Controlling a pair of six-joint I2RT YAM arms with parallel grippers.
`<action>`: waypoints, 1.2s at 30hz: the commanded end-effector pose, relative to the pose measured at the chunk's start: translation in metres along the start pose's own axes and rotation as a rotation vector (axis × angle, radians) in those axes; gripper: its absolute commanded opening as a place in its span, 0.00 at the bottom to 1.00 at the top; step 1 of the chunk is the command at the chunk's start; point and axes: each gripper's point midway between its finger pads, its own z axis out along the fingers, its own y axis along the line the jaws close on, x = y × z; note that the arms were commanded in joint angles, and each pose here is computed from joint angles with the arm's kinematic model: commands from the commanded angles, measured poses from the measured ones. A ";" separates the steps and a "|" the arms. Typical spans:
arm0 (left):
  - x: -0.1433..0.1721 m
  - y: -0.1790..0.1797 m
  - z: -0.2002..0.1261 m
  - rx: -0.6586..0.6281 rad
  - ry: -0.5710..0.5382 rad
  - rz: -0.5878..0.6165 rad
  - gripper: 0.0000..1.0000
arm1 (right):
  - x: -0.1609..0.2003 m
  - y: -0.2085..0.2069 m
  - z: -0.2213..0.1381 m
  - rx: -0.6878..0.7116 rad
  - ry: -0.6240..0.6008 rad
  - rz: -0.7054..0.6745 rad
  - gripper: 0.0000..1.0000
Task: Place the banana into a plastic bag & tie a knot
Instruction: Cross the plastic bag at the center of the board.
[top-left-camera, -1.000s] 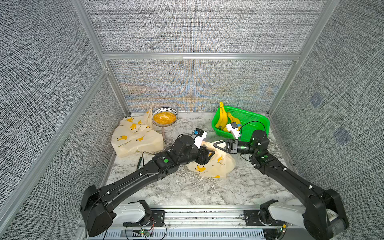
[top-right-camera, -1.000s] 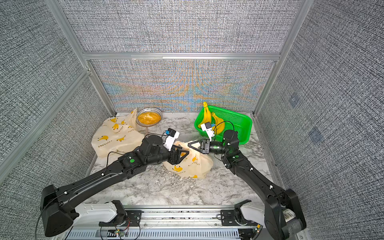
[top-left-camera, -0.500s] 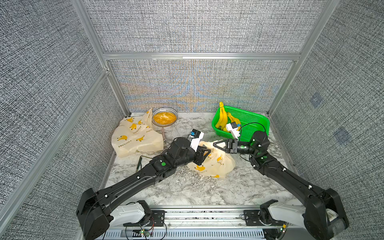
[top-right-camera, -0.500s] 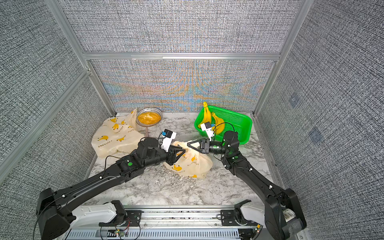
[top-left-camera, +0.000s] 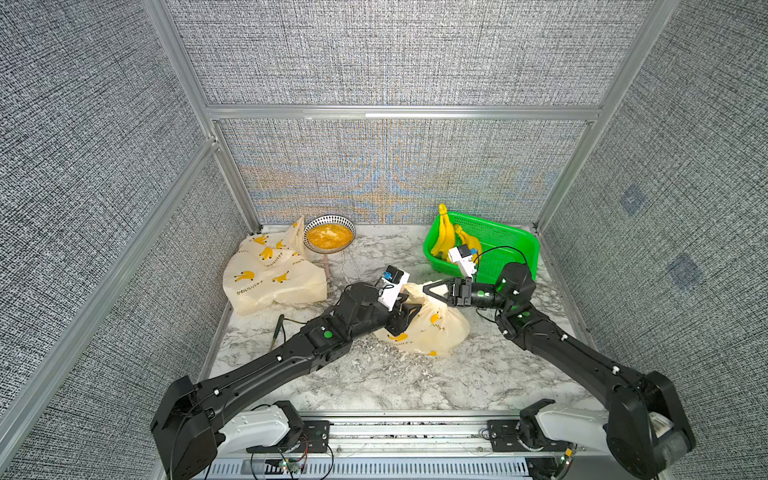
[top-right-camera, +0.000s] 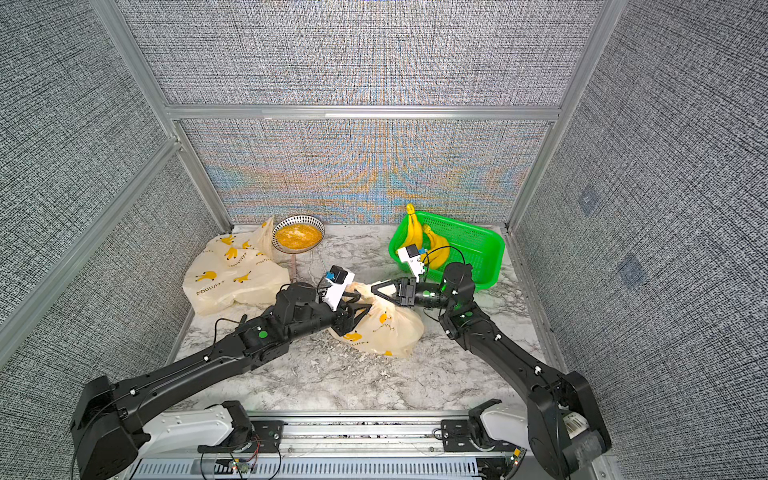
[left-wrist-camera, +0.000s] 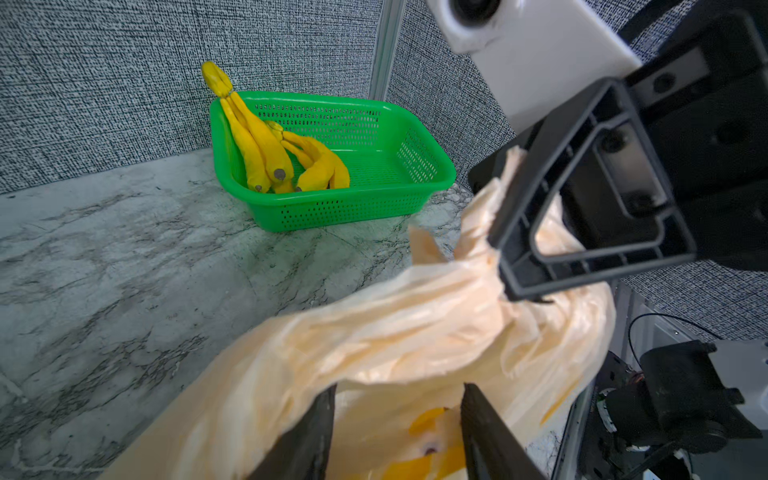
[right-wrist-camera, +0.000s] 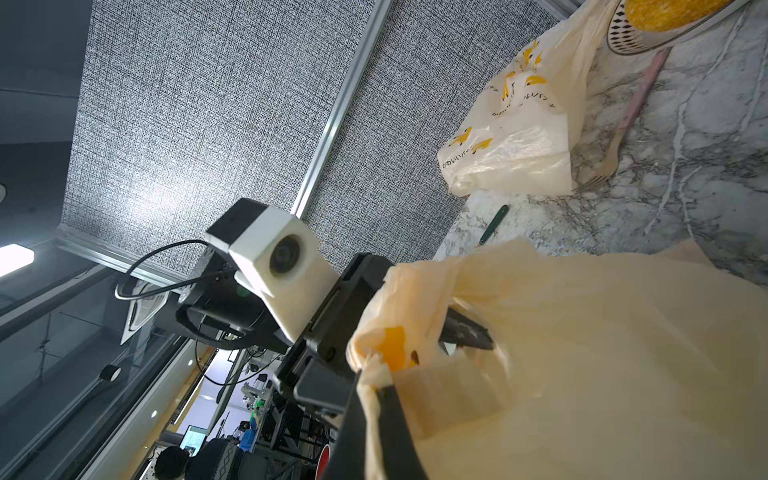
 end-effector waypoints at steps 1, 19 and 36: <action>-0.016 -0.005 -0.001 0.022 -0.064 0.056 0.46 | -0.002 0.008 0.002 -0.030 0.000 -0.039 0.00; -0.010 -0.015 -0.004 0.088 -0.003 0.080 0.00 | 0.001 -0.002 0.005 -0.004 0.010 -0.039 0.00; -0.004 -0.027 -0.015 0.249 0.141 -0.223 0.00 | 0.021 -0.034 0.020 0.181 0.062 -0.168 0.00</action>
